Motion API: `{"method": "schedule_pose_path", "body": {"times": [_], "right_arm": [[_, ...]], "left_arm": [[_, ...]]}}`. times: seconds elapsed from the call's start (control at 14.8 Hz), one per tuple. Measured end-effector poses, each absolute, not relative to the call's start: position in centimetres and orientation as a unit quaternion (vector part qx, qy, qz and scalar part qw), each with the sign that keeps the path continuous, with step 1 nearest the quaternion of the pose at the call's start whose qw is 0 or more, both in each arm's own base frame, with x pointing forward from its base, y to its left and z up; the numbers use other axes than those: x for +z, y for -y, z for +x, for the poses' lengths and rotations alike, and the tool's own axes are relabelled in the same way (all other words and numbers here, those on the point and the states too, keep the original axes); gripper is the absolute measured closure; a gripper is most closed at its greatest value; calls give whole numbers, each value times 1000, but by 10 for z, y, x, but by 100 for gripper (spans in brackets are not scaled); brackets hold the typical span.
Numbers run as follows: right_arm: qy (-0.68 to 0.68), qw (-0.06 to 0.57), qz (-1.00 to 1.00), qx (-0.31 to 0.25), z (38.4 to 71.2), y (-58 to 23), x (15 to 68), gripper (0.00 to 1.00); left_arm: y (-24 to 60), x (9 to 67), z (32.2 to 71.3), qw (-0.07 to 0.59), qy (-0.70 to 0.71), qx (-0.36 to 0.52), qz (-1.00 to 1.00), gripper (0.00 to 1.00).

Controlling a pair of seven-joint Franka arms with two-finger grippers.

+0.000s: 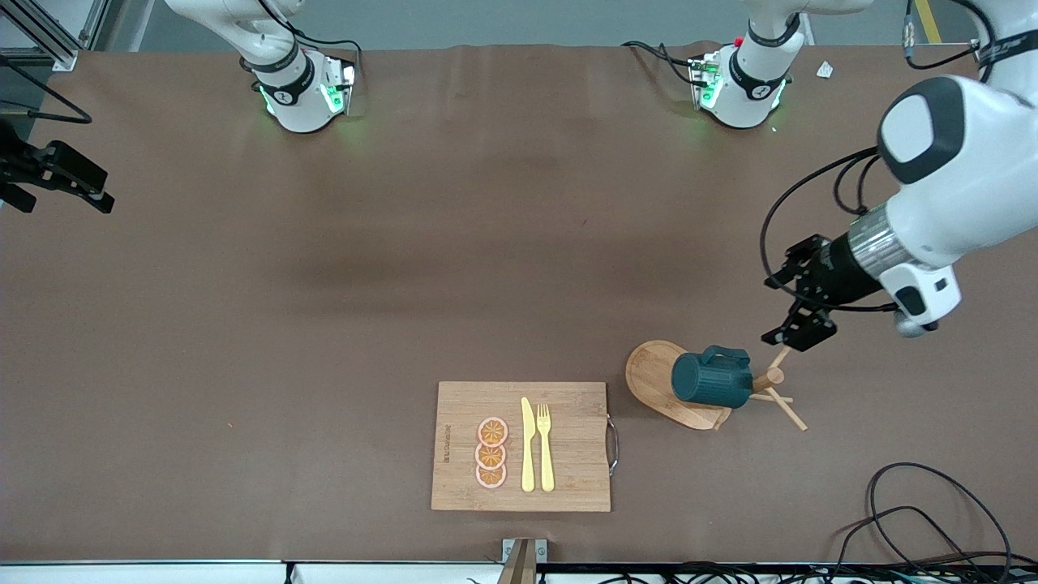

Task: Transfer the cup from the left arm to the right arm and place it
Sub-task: 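Reach the left gripper toward the teal mug on the wooden stand, then close the left gripper on the teal mug's rim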

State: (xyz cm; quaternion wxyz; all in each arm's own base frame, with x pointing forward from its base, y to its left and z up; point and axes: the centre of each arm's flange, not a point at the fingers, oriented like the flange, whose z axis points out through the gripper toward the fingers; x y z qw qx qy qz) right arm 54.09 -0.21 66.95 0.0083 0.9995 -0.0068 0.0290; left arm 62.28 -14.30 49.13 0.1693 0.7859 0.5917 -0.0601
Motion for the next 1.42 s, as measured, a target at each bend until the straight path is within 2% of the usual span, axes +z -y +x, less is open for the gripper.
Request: {"method": "schedule_pose_path", "body": {"times": [0.68,1.22,1.35,1.42], "right_arm": [[7,8,1000,29,541,2,670,0],[7,8,1000,29,541,2,670,0],[7,8,1000,29,541,2,670,0],[7,8,1000,29,541,2,670,0]], "left_arm": [[165,420,670,175,-638,-94,744,0],[183,374,683,197,-647,-100,730,0],[185,376,685,203,-647,-97,729,2],[185,377,685,203,-647,-97,729,7]]}}
